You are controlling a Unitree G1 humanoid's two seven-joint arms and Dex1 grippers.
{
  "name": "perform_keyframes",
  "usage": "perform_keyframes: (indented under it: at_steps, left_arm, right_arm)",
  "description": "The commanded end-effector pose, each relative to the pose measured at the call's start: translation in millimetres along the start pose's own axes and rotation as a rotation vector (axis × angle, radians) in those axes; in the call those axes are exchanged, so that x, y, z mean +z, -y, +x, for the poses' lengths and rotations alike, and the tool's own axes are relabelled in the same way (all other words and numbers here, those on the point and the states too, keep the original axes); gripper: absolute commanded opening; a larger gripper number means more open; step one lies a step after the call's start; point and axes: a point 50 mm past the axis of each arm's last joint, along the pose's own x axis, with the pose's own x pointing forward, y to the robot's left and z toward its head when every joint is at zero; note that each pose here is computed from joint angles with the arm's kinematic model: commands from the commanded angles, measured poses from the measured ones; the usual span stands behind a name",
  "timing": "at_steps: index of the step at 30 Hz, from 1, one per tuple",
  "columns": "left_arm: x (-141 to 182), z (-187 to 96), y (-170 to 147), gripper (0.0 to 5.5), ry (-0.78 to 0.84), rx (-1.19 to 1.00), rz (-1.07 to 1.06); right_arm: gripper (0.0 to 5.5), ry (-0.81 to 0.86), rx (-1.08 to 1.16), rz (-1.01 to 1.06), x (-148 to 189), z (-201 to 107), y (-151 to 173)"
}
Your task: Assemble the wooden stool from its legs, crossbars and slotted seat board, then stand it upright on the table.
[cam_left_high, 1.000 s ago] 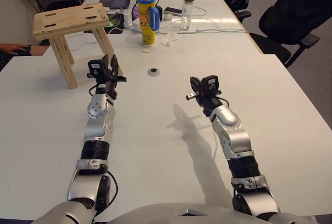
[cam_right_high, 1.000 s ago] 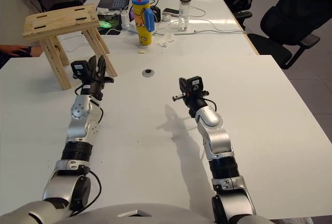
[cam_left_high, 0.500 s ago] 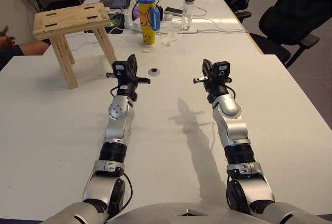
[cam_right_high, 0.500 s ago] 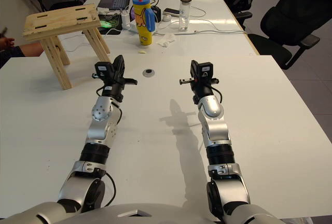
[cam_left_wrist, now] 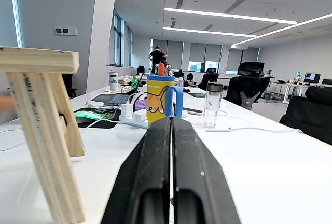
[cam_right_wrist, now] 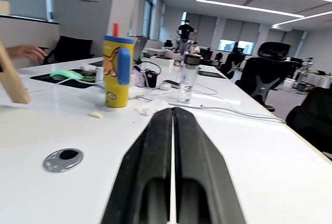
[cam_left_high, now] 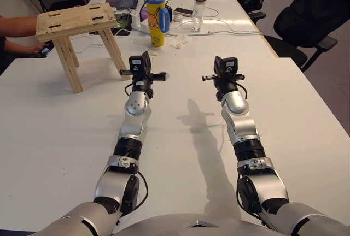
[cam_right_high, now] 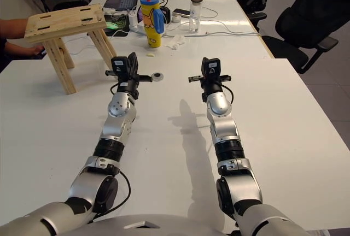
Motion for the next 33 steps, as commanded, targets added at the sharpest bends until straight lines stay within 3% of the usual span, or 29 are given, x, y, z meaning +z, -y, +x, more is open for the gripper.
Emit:
perform_keyframes:
  at_steps: [1, 9, 33]
  left_arm:
    - [-4.7, 4.0, 8.5, 0.02, -0.027, 0.038, 0.069]
    - [-0.6, 10.3, 4.0, 0.02, 0.011, 0.031, -0.011]
    - [-3.7, 14.1, 4.5, 0.02, 0.040, -0.011, 0.007]
  right_arm:
    - [0.00, 0.002, -0.067, 0.012, -6.9, -2.8, 2.5]
    - [0.00, -0.016, -0.042, 0.070, -15.4, -4.7, -7.9]
    - [0.00, 0.013, 0.025, 0.063, -12.5, 3.1, -21.9]
